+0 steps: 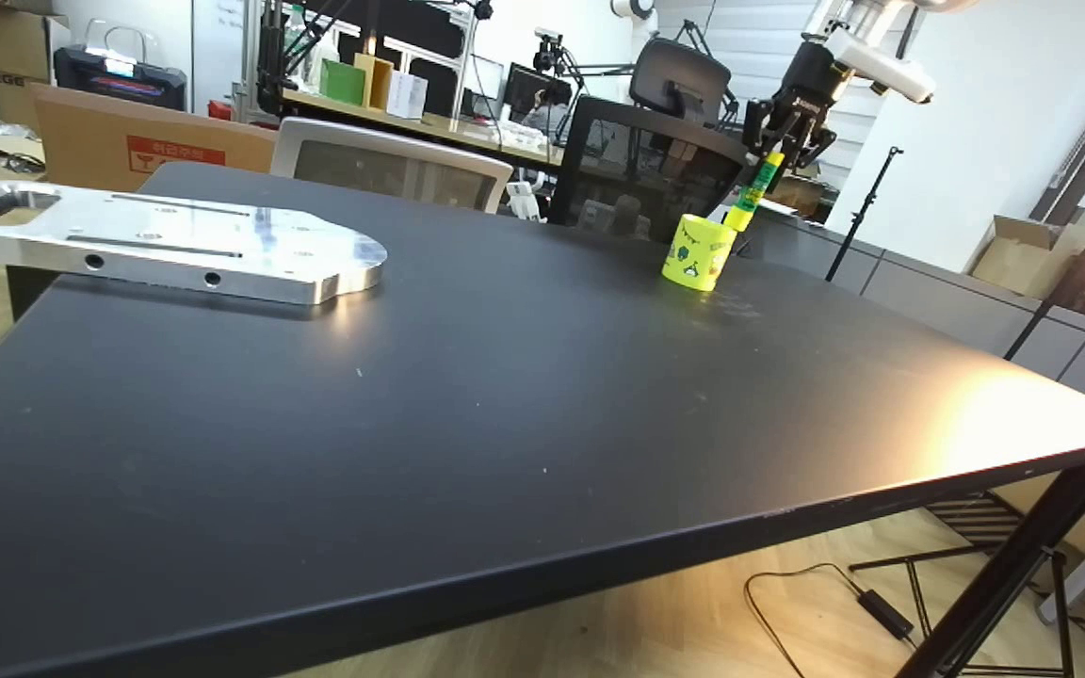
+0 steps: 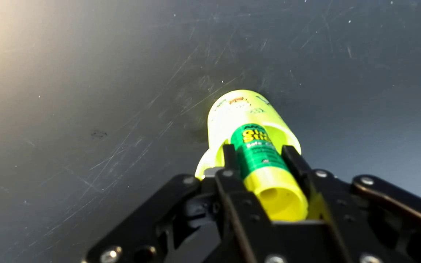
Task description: Put the glue stick on the table then put it back in the mug
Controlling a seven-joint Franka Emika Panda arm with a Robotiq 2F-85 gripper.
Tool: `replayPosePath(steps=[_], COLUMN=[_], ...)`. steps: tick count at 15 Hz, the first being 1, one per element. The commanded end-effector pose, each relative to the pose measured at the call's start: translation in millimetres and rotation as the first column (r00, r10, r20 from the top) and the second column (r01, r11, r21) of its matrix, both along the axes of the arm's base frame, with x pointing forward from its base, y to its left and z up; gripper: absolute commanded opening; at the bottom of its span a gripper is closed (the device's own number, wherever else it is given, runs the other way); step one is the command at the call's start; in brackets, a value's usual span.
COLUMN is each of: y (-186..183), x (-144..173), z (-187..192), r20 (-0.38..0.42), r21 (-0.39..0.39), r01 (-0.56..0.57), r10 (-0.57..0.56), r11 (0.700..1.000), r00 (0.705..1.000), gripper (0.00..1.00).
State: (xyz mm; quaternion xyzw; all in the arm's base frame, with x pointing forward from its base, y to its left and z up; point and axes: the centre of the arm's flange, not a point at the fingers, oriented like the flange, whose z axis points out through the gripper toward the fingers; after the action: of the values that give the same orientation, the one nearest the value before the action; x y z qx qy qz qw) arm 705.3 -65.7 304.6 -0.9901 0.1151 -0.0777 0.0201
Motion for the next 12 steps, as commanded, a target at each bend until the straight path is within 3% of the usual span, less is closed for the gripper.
replayPosePath(steps=[1, 12], y=[-6.5, -11.5], x=[47.9, 75.9], z=[9.3, -34.2], r20=[-0.007, -0.048], r21=[-0.009, 0.008], r01=[0.018, 0.019], r10=[-0.018, -0.019], r11=[1.0, 1.0], r00=[1.0, 0.999], gripper=[0.09, 0.09])
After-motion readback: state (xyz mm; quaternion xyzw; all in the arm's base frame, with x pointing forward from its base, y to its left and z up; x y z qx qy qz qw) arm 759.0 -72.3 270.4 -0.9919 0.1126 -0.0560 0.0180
